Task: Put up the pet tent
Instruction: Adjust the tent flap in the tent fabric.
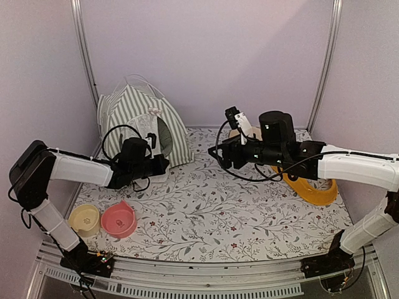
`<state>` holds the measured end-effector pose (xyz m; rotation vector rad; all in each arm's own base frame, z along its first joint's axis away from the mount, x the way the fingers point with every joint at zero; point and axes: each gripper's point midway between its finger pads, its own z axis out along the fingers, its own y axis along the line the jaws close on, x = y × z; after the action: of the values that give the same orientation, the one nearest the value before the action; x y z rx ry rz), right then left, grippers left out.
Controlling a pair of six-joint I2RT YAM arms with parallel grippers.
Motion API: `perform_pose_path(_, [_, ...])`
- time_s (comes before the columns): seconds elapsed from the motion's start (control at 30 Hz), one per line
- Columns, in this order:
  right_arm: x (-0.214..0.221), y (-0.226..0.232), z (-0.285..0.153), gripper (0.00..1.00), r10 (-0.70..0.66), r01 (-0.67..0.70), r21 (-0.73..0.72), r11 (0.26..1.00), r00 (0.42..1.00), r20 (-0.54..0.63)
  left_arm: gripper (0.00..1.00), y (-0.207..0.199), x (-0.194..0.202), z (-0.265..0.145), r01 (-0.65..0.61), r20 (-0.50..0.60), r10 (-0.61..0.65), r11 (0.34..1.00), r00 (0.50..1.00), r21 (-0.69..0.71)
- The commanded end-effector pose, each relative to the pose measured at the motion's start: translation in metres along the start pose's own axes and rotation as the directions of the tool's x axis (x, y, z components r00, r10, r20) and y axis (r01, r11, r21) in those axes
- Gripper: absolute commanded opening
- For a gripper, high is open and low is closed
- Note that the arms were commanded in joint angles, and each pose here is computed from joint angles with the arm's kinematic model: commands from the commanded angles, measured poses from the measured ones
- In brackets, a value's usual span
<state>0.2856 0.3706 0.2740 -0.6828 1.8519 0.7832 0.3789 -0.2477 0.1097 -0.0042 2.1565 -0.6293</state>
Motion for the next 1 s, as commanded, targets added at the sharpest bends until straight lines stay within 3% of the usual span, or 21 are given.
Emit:
perform_pose_path(0.0, [-0.011,-0.005,-0.011,0.71,0.005,-0.006,0.028,1.0,0.999,0.041,0.0,-0.081,-0.027,-0.013,-0.05,0.039,0.04,0.957,0.998,0.287])
perform_pose_path(0.3, [-0.02,-0.007,-0.014,0.71,-0.01,0.008,0.047,0.999,0.998,0.057,0.0,-0.186,-0.061,-0.042,-0.07,0.042,0.056,0.756,0.998,0.65])
perform_pose_path(0.37, [-0.018,-0.009,-0.014,0.71,-0.015,0.012,0.054,0.998,0.998,0.054,0.0,-0.182,-0.056,-0.038,-0.041,0.022,0.035,0.763,0.999,0.645])
perform_pose_path(0.53, [-0.008,-0.009,-0.011,0.71,-0.008,0.006,0.048,0.999,0.999,0.031,0.0,-0.113,-0.017,0.002,0.111,-0.095,-0.076,0.879,0.993,0.464])
perform_pose_path(0.57, [-0.007,-0.008,-0.01,0.71,-0.005,0.004,0.043,0.999,1.0,0.026,0.12,-0.099,-0.007,0.007,0.139,-0.113,-0.1,0.897,0.989,0.42])
perform_pose_path(0.67, [-0.004,-0.008,-0.009,0.71,0.0,-0.001,0.039,0.999,1.0,0.019,0.34,-0.071,0.007,0.008,0.154,-0.108,-0.125,0.934,0.986,0.321])
perform_pose_path(0.7, [-0.003,-0.008,-0.009,0.71,0.001,-0.002,0.038,0.999,1.0,0.016,0.69,-0.069,0.008,0.004,0.145,-0.098,-0.12,0.94,0.988,0.307])
perform_pose_path(0.73, [-0.003,-0.008,-0.01,0.71,0.001,-0.002,0.038,0.999,1.0,0.017,0.96,-0.067,0.009,-0.002,0.131,-0.093,-0.108,0.948,0.99,0.291])
perform_pose_path(0.97, [0.007,-0.01,-0.004,0.71,-0.001,0.001,0.035,0.999,1.0,-0.004,1.0,-0.061,-0.003,-0.065,0.008,0.0,-0.008,0.987,1.0,0.158])
